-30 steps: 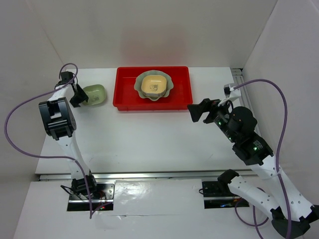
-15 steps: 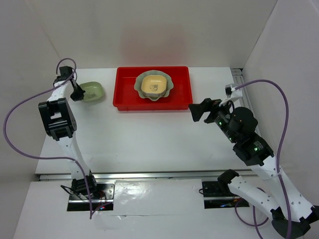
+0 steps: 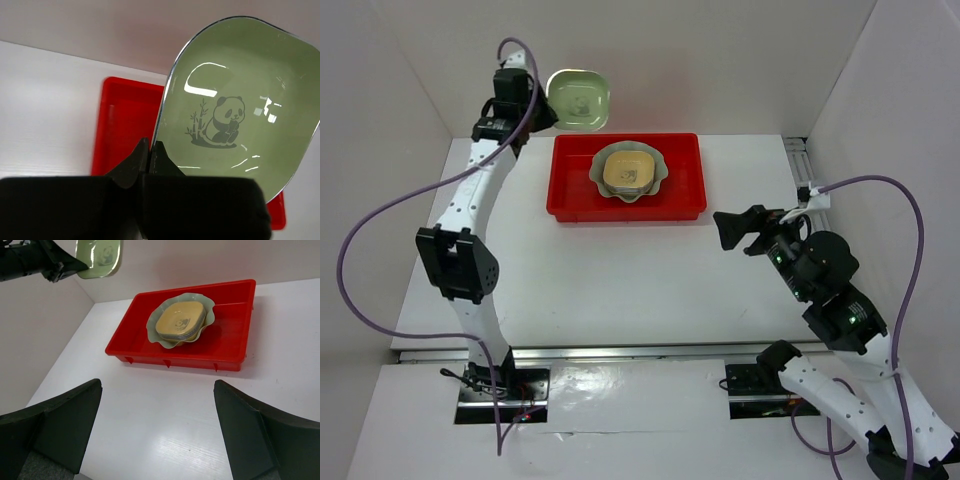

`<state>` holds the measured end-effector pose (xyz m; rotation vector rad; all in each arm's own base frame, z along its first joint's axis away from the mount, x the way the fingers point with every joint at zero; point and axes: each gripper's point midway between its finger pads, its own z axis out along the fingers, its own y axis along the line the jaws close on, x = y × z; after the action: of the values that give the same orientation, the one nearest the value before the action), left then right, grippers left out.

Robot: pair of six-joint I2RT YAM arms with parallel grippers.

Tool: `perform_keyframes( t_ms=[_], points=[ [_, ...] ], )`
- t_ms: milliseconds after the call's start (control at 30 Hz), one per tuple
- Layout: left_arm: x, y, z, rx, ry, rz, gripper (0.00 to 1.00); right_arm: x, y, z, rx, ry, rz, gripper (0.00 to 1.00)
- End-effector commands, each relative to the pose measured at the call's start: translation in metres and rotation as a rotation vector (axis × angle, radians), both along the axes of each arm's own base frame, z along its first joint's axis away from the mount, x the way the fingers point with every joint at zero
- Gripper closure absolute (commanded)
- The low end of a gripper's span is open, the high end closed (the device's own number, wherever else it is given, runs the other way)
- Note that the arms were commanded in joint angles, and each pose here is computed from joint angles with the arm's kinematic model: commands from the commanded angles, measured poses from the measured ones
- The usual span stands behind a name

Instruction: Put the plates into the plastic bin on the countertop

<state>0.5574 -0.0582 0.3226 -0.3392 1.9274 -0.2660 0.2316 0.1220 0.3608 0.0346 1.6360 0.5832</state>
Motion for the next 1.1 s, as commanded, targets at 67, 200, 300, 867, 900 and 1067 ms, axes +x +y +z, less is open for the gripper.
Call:
perform_keyframes(
  t_ms=[67,200,300,867,900,1067],
  points=[
    [0.017,-0.087,-0.054,-0.101,0.088,-0.199,1.00,-0.003,-0.015,0.013,0.017,-0.011,-0.065,0.00],
    [0.026,-0.149,-0.082,-0.097,0.115,-0.299,1.00,-0.005,-0.022,0.018,0.009,-0.016,-0.091,0.00],
    [0.025,-0.178,-0.097,-0.095,0.143,-0.330,1.00,-0.008,-0.024,0.019,0.008,-0.015,-0.091,0.00],
    [0.040,-0.142,-0.136,-0.098,0.203,-0.170,1.00,-0.009,-0.021,0.009,-0.002,0.001,-0.073,0.00],
    [0.040,-0.142,-0.136,-0.098,0.203,-0.170,1.00,-0.009,-0.021,0.009,-0.002,0.001,-0.073,0.00],
    [0.041,-0.142,-0.156,-0.107,0.245,-0.152,0.98,-0.009,-0.021,0.009,-0.002,0.001,-0.073,0.00]
  ],
)
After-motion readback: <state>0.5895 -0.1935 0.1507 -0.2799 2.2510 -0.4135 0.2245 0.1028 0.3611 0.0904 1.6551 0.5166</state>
